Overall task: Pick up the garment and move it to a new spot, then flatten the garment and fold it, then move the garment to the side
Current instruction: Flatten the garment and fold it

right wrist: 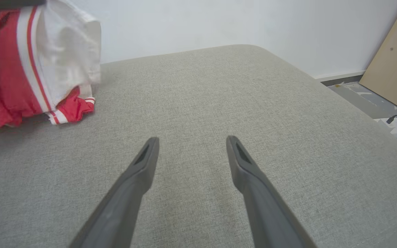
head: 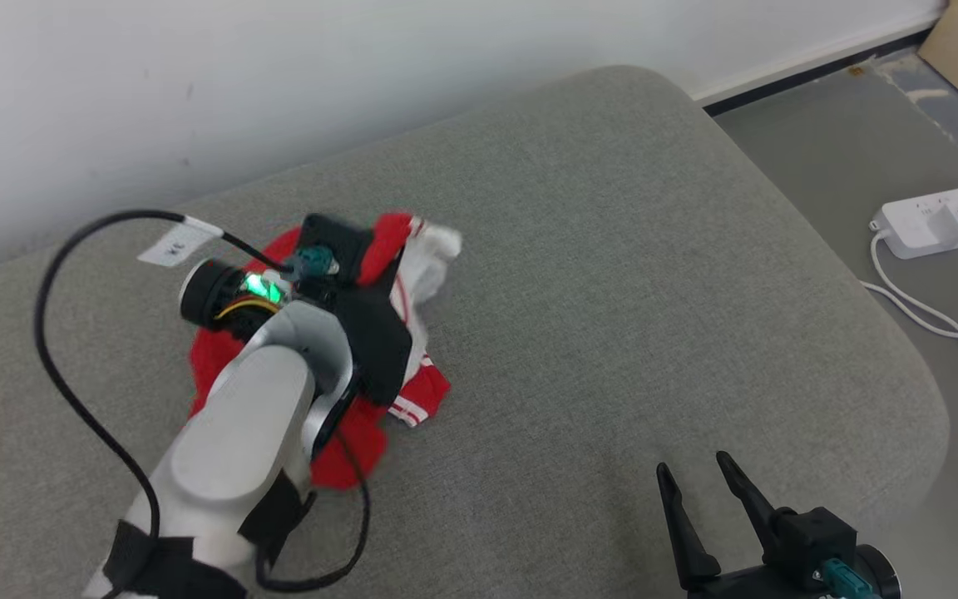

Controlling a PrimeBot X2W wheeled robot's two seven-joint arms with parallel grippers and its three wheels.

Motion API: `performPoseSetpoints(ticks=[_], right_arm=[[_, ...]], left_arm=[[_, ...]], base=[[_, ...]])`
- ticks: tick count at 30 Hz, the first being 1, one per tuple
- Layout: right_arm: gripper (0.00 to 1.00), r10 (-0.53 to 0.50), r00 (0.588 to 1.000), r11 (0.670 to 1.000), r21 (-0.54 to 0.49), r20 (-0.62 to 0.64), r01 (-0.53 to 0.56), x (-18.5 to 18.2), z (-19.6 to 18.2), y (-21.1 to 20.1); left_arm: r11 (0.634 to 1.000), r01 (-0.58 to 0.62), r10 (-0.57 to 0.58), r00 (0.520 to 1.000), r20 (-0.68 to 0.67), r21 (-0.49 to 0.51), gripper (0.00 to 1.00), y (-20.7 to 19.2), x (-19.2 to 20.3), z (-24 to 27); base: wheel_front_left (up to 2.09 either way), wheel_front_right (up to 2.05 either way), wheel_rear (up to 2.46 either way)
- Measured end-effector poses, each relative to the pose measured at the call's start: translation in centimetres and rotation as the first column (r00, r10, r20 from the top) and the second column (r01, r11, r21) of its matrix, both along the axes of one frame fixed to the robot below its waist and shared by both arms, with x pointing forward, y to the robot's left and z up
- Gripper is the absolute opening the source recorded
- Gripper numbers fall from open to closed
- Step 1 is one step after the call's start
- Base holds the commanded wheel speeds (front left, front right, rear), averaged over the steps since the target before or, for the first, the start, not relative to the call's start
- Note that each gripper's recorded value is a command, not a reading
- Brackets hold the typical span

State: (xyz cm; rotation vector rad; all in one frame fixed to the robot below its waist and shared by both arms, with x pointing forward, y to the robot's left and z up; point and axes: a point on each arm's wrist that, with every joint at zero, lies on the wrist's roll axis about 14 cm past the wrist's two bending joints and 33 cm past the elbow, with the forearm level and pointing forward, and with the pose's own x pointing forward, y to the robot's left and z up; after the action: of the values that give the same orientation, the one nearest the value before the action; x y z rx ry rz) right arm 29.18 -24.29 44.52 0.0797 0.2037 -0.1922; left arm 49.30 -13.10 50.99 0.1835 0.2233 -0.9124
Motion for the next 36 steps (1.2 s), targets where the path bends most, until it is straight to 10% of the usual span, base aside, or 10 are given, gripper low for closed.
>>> performPoseSetpoints(ticks=[3, 7, 13, 21, 23, 24, 34, 36], right_arm=[[1.0, 0.021, 1.0, 1.0, -0.001, 0.011, -0.021, 0.2, 0.3, 0.5], [1.0, 0.054, 0.998, 0.999, -0.004, 0.037, -0.054, 0.5, 1.2, 1.4], [1.0, 0.099, 0.994, 0.995, -0.018, 0.053, -0.098, 0.6, 1.9, 2.5], [1.0, 0.19, 0.98, 0.982, -0.02, 0.067, -0.189, 1.8, 2.5, 5.0], [1.0, 0.204, 0.976, 0.979, -0.021, 0.073, -0.203, 2.0, 2.7, 5.5], [1.0, 0.219, 0.973, 0.976, -0.023, 0.077, -0.218, 2.3, 2.9, 5.9], [1.0, 0.306, 0.947, 0.952, -0.022, 0.102, -0.305, 3.4, 3.6, 8.5], [1.0, 0.311, 0.945, 0.95, -0.023, 0.104, -0.311, 3.4, 3.7, 8.7]], left_arm=[[0.97, 0.008, 0.013, 0.996, 0.083, -0.241, 0.0, -1.6, 0.0, 6.8], [0.842, 0.01, 0.078, 0.987, 0.14, -0.54, 0.0, -0.7, -0.3, 15.6], [0.659, -0.117, 0.167, 0.986, -0.007, -0.743, 0.0, 3.5, -0.8, 18.9], [0.656, -0.551, 0.409, 0.834, -0.37, -0.517, 0.0, 12.0, -3.3, 2.0], [0.65, -0.59, 0.442, 0.807, -0.392, -0.479, 0.84, 13.2, -3.8, 0.4], [0.646, -0.62, 0.472, 0.783, -0.404, -0.446, 1.0, 14.4, -4.2, -0.8], [0.632, -0.691, 0.702, 0.702, -0.119, -0.35, 1.0, 23.8, -4.4, 0.4], [0.677, -0.637, 0.676, 0.737, -0.032, -0.368, 1.0, 23.3, -4.5, 2.3]], base=[[0.0, 0.0, 0.0], [0.0, 0.0, 0.0], [0.0, 0.0, 0.0], [0.0, 0.0, 0.0], [0.0, 0.0, 0.0], [0.0, 0.0, 0.0], [0.0, 0.0, 0.0], [0.0, 0.0, 0.0]])
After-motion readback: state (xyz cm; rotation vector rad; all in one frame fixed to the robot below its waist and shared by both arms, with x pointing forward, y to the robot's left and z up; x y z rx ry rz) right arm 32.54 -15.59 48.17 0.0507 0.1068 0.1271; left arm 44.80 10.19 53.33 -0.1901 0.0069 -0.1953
